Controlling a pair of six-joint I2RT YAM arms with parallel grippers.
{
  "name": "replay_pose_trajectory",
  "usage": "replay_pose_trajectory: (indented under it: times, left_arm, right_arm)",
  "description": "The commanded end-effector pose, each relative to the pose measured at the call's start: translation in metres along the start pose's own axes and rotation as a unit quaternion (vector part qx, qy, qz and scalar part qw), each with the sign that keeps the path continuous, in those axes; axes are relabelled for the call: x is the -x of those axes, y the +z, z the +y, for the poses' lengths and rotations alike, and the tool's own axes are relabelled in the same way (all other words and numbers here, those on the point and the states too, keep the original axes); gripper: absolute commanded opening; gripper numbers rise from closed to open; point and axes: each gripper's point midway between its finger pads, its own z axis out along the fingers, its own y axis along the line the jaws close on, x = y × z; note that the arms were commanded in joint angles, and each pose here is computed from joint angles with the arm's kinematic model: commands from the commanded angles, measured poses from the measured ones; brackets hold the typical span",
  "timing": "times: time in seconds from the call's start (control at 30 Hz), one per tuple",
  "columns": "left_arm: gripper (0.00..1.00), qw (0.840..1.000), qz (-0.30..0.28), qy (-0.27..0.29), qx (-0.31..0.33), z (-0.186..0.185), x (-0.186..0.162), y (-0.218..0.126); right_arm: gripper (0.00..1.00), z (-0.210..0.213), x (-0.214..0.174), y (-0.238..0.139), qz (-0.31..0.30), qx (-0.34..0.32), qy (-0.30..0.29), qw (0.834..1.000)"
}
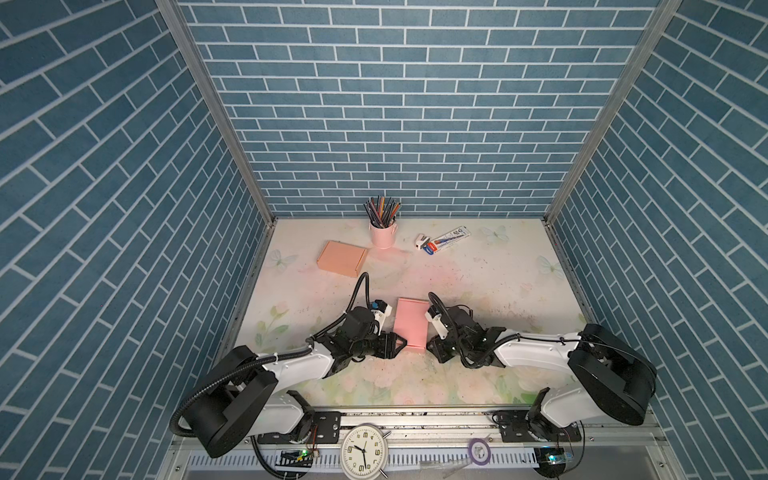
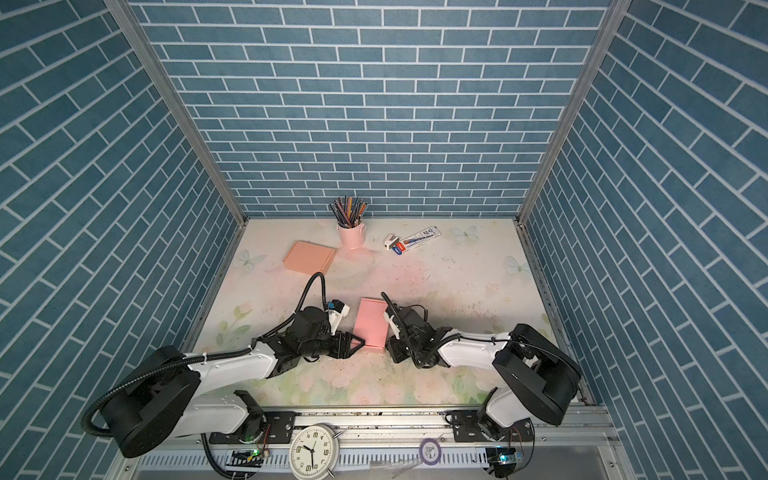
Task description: Fold the paper box
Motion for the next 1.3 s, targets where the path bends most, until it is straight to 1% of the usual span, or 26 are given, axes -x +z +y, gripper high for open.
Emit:
replay_pose_trajectory:
  times: [0.0, 0.1, 0.2, 0.33, 0.5, 0.6, 0.7, 0.83, 1.13, 1.27]
  left_arm:
    - [0.63, 0.999, 0.010, 0.004, -0.044, -0.019, -0.009, 0.000]
    - [0.63, 0.999, 0.004, -0.001, -0.045, -0.015, -0.012, 0.000]
    - [0.63, 0.999, 0.008, -0.018, -0.047, -0.008, -0.015, 0.001]
    - [0.63, 0.998, -0.008, -0.025, -0.050, -0.007, -0.008, -0.005]
    - [0.71, 0.999, -0.024, -0.034, -0.035, 0.005, -0.001, -0.016]
    - [0.73, 0.998, -0.033, -0.041, -0.024, 0.014, 0.005, -0.022]
    - [0.74, 0.998, -0.043, -0.044, -0.021, 0.018, 0.014, -0.026]
    - [0.74, 0.998, -0.053, -0.035, -0.023, 0.018, 0.030, -0.027]
    - [0.74, 0.996, -0.072, -0.037, -0.029, 0.026, 0.066, -0.021]
    - [0.74, 0.996, -0.076, -0.030, -0.022, 0.029, 0.080, -0.015]
  right_arm:
    - [0.25, 0.029, 0.013, 0.003, -0.013, 0.050, 0.002, 0.999]
    - [0.26, 0.020, 0.006, 0.002, -0.014, 0.033, 0.003, 0.999]
    - [0.25, 0.009, -0.002, 0.002, -0.008, 0.020, 0.009, 1.000]
    - [0.25, -0.009, -0.009, -0.003, -0.009, 0.004, 0.030, 1.000]
    - [0.24, -0.025, -0.007, -0.013, -0.019, -0.007, 0.047, 0.999]
    - [0.24, -0.033, -0.004, -0.018, -0.025, -0.009, 0.054, 0.998]
    - [0.23, -0.039, 0.006, -0.022, -0.037, -0.012, 0.055, 0.998]
    - [0.20, -0.051, 0.023, -0.027, -0.056, -0.021, 0.057, 0.997]
    - [0.12, -0.068, 0.065, -0.027, -0.097, -0.013, 0.060, 0.993]
    - [0.05, -0.072, 0.078, -0.021, -0.107, -0.007, 0.062, 0.992]
